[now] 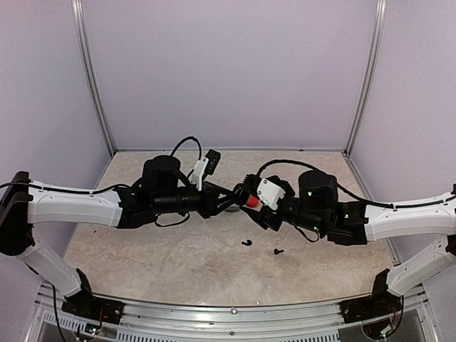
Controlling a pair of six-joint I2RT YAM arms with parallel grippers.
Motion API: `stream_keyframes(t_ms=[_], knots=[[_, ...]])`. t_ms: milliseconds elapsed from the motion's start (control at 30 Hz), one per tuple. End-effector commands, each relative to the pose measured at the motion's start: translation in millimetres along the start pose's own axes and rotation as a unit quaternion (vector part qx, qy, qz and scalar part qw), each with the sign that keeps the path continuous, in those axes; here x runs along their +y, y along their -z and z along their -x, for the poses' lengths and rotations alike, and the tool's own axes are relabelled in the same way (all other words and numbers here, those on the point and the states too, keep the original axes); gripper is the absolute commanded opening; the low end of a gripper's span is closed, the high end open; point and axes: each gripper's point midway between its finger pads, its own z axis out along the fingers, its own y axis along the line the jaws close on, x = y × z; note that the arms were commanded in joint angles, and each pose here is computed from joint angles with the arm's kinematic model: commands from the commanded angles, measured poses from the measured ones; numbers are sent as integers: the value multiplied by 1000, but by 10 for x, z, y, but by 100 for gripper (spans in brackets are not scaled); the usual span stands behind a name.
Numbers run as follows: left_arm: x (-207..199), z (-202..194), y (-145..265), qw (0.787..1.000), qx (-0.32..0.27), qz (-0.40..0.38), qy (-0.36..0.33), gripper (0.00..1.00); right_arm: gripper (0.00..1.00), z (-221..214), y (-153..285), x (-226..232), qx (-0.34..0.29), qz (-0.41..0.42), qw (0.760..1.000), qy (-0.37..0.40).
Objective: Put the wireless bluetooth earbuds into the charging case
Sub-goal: Pass from the right arm to the left
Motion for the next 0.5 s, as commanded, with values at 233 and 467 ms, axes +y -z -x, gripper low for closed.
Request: stream_keyframes(t_ms=[233, 467], knots=[[-431, -30, 376, 981, 42, -70, -177, 13, 75, 242, 436, 347, -24, 181, 981, -68], [-821, -260, 473, 955, 70, -130, -258, 12, 72, 403, 622, 383, -37, 268, 956, -115]])
